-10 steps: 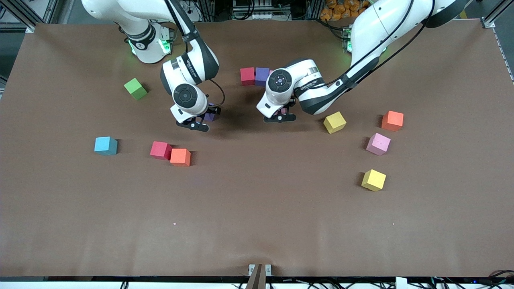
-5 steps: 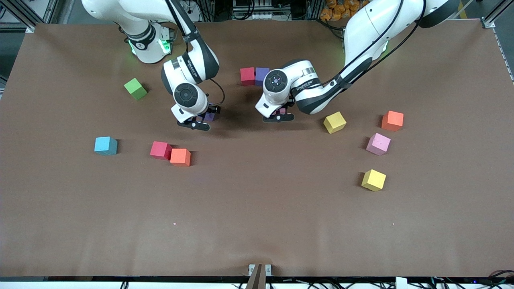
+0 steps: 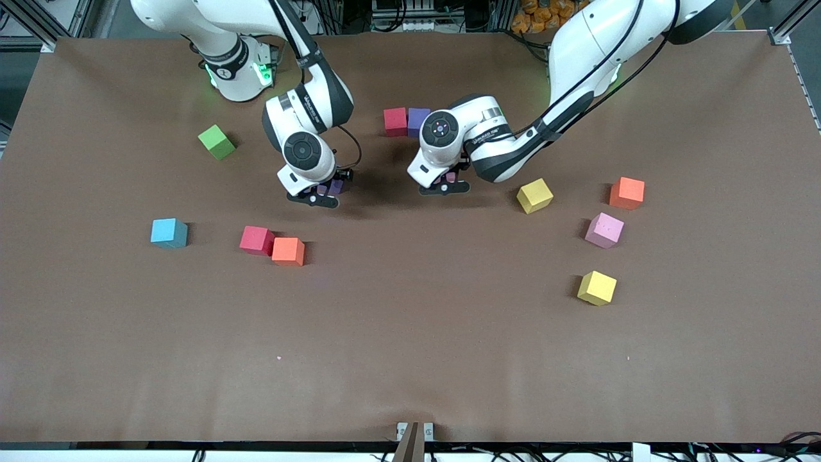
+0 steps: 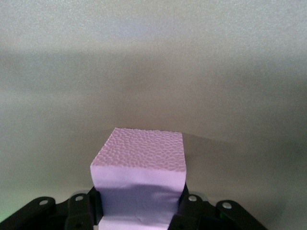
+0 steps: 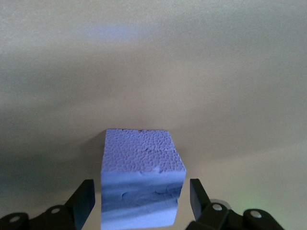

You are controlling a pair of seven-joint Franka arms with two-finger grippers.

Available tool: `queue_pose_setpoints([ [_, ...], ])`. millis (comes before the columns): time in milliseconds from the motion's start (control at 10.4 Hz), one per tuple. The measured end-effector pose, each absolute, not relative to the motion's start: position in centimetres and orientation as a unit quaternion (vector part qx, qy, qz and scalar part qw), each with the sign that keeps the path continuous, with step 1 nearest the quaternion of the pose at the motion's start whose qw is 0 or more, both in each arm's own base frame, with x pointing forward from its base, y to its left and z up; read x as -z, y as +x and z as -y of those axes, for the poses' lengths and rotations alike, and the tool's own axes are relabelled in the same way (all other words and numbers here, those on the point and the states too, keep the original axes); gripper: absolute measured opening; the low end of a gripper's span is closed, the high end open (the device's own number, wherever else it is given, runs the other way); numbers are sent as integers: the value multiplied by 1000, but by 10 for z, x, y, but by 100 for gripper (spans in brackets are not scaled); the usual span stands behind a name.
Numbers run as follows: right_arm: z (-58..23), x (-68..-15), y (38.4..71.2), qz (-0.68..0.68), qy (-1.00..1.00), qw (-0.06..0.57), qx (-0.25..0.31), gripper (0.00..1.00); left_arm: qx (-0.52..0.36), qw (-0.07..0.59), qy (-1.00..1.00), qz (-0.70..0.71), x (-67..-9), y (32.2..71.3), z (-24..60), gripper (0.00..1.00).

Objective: Form number 2 with 11 blocks

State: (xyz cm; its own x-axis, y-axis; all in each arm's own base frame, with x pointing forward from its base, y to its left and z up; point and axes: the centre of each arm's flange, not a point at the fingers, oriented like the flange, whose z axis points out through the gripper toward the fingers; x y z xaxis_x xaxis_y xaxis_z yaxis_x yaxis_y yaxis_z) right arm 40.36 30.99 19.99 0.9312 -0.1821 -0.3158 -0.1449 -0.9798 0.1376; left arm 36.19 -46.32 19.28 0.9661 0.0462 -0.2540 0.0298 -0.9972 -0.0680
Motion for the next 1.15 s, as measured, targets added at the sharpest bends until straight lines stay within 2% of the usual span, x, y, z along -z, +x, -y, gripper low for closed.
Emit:
queue_pose_setpoints([
  [289, -308, -194, 402, 84, 981, 58, 163, 85, -128, 32, -991, 20, -193, 355, 469, 56],
  [385, -308, -194, 402, 84, 981, 58, 163, 74, -127, 32, -991, 18, -193, 354, 470, 56],
  [481, -309, -195, 403, 84, 982, 56, 162, 59, -127, 32, -991, 17, -193, 353, 471, 56],
  [577, -309, -195, 403, 84, 982, 56, 162, 58, -127, 33, -991, 17, -193, 352, 471, 56],
  [674, -309, -196, 403, 84, 982, 56, 162, 55, -127, 33, -991, 17, -193, 353, 471, 62],
  [866, -309, -196, 403, 79, 982, 54, 161, 53, -125, 31, -991, 20, -193, 357, 470, 91],
  [962, -311, -199, 405, 68, 984, 50, 159, 53, -123, 29, -992, 23, -195, 361, 470, 99],
  [1155, -322, -210, 412, 45, 986, 41, 156, 53, -114, 31, -993, 30, -207, 373, 468, 100],
])
